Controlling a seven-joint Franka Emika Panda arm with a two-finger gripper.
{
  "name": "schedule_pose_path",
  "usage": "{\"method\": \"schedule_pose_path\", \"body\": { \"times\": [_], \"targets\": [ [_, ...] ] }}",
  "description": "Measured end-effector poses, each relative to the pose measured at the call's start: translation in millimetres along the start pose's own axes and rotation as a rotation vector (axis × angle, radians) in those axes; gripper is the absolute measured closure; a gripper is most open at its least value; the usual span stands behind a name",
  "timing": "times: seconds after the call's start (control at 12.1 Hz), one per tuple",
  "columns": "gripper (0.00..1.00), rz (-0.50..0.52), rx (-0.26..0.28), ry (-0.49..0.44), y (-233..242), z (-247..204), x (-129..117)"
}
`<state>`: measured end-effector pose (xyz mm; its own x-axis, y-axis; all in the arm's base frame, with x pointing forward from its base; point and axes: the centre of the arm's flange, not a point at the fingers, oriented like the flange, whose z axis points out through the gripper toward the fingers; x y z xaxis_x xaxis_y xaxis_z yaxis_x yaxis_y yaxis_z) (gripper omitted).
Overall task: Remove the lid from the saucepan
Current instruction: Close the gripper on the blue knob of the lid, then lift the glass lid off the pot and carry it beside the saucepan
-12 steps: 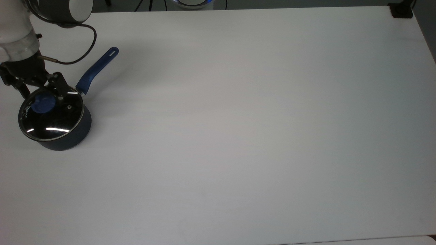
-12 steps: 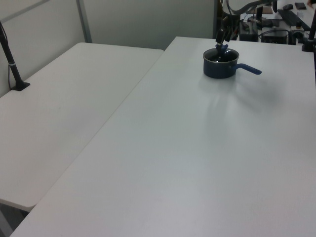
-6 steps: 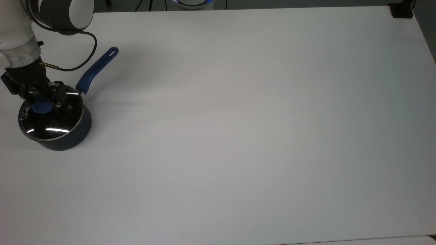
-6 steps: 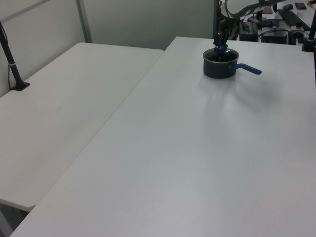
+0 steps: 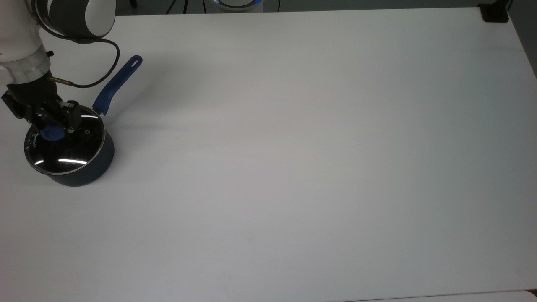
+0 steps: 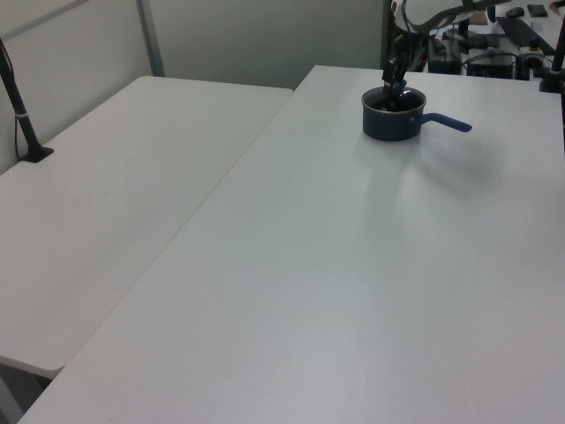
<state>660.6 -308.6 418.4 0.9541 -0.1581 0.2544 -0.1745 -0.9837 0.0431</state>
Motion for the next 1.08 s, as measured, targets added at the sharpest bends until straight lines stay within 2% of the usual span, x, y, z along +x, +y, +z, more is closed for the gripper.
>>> {"method": "schedule_pose_path", "body": {
  "times": [0.08, 0.17, 0.25, 0.41, 0.66, 0.83, 0.91, 1.0, 1.08],
  "targets": [
    [0.27, -0.002, 0.0, -0.001, -0.1, 0.4, -0.1],
    [0.13, -0.005, 0.001, -0.003, -0.2, 1.0, -0.2],
    [0.09, -0.024, 0.005, -0.015, -0.6, 2.6, -1.6],
    [0.14, -0.061, 0.018, -0.051, -1.7, 5.8, -5.6],
    [0.27, -0.066, 0.018, -0.054, 0.1, 6.0, -6.5],
    [0.29, -0.065, 0.018, -0.054, 1.4, 5.8, -6.7],
    [0.37, -0.065, 0.017, -0.052, 2.4, 4.7, -6.4],
    [0.41, -0.064, 0.016, -0.052, 2.9, 4.5, -6.4],
    [0.41, -0.064, 0.015, -0.048, 3.0, 2.5, -5.6]
  ]
}}
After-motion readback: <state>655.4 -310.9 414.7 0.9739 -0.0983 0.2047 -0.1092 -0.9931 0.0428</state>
